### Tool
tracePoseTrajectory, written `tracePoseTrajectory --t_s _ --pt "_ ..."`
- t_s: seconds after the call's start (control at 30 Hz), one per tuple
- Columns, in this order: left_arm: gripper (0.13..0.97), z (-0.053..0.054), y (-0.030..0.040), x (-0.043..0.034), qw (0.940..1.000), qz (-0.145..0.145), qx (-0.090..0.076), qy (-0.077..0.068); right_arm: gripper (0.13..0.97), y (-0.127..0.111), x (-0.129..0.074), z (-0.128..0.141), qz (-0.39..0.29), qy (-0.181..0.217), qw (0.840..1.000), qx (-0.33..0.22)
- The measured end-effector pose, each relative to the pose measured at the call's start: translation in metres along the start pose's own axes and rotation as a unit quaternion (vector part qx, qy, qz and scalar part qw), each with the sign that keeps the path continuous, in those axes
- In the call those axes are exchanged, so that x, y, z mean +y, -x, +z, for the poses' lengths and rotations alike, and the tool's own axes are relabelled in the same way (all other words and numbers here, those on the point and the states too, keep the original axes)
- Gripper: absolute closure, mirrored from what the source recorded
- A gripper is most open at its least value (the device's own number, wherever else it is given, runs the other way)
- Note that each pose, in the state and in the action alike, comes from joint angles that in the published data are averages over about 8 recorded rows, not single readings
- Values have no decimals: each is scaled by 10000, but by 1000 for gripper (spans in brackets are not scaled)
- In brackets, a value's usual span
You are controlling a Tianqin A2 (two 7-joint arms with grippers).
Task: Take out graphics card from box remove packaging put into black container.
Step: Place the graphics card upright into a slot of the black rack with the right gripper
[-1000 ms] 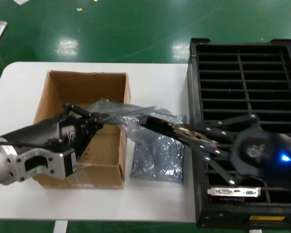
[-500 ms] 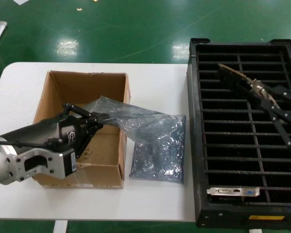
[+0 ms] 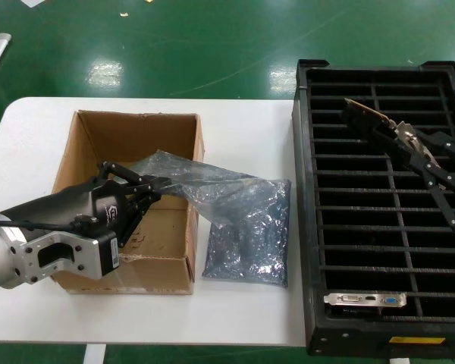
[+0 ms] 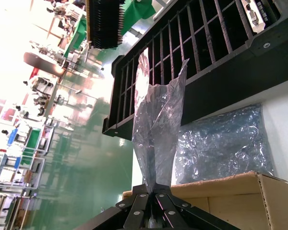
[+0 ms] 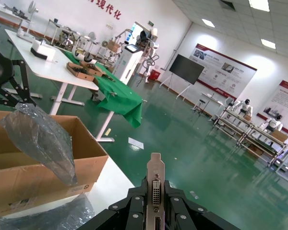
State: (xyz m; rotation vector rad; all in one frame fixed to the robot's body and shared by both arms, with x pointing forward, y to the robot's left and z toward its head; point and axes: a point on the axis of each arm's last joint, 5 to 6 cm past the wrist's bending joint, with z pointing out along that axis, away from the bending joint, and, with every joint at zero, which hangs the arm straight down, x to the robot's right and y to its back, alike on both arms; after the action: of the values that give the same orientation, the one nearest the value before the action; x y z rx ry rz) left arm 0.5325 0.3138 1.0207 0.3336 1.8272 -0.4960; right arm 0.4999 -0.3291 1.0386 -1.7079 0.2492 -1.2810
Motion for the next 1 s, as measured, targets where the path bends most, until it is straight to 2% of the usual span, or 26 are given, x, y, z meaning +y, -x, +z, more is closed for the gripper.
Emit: tracePoseTrajectory --t_s 0.17,0.37,0.73,0.87,1.0 --pt "959 0 0 0 10000 0 0 0 908 -50 -103 122 -243 -159 9994 -177" --pt "959 0 0 0 10000 0 0 0 908 -273 -267 342 -825 -274 9930 -803" --pt "959 0 0 0 10000 0 0 0 908 -745 -571 653 -1802 31 9563 -2304" --pt "959 0 0 0 10000 0 0 0 908 -839 -588 678 -2126 145 9427 -2566" --pt "959 0 0 0 10000 0 0 0 908 -891 -572 676 -2317 205 9362 -2634"
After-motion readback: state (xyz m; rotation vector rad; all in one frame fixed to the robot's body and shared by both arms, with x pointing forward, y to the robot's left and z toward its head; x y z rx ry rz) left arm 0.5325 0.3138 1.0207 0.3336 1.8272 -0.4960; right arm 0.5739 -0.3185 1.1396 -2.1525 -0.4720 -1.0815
